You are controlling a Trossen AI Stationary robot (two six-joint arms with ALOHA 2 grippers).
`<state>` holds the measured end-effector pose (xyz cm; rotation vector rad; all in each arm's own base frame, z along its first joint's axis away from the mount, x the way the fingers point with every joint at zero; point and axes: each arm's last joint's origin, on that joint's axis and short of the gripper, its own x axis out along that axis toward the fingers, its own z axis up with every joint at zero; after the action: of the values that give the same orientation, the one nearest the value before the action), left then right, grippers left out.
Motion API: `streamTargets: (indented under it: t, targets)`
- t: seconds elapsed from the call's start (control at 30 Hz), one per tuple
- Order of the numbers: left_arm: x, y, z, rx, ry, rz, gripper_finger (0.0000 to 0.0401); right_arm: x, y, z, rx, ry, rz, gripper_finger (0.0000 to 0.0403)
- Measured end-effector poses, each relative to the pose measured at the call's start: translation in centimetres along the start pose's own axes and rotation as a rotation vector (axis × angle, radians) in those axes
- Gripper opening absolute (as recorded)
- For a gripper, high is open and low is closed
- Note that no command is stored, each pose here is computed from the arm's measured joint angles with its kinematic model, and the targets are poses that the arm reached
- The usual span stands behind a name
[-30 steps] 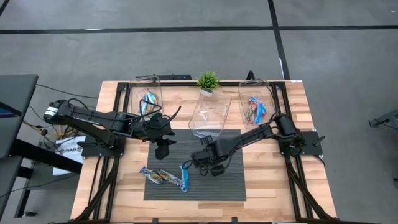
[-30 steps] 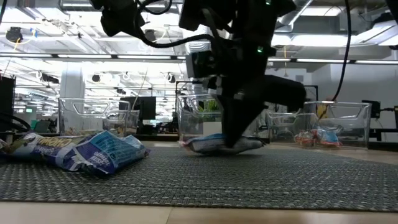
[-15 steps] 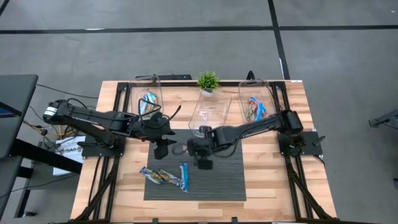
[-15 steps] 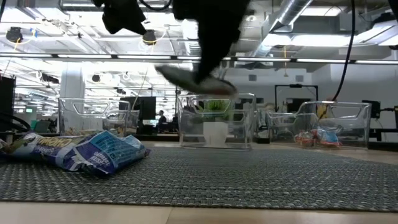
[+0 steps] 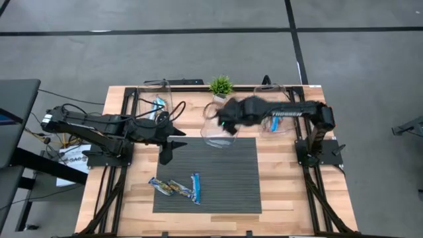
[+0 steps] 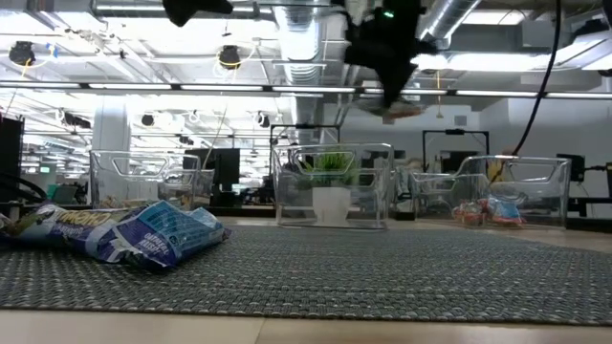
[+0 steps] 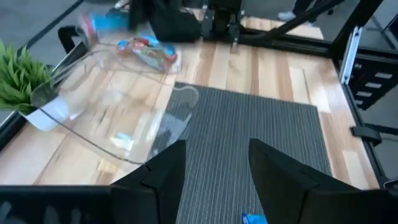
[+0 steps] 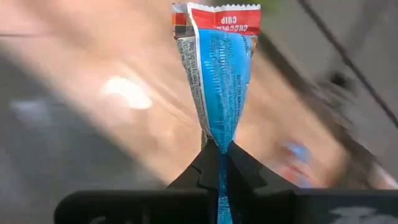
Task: Pick and place Granola Bars by type
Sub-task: Put the red granola bar into the right transparent bin
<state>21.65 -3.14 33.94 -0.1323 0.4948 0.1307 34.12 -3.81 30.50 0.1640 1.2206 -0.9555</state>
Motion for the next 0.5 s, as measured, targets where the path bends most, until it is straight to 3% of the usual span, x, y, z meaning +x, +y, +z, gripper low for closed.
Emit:
streamTargets:
  t: [0.17,0.4,0.5]
  targets:
    - [0.2,0.0,-0.1,0.015,0.009,-0.003,0.0169,0.8,-5.1,0.2,0.101,0.091,-0.155,0.0002]
    - [0.4,-0.1,-0.2,0.030,0.021,-0.009,0.0169,3.8,-9.3,-1.9,0.194,0.233,-0.195,0.0004]
    - [0.4,-0.1,-0.1,0.030,0.018,-0.009,0.0169,5.0,-10.0,-3.4,0.224,0.301,-0.159,0.0008]
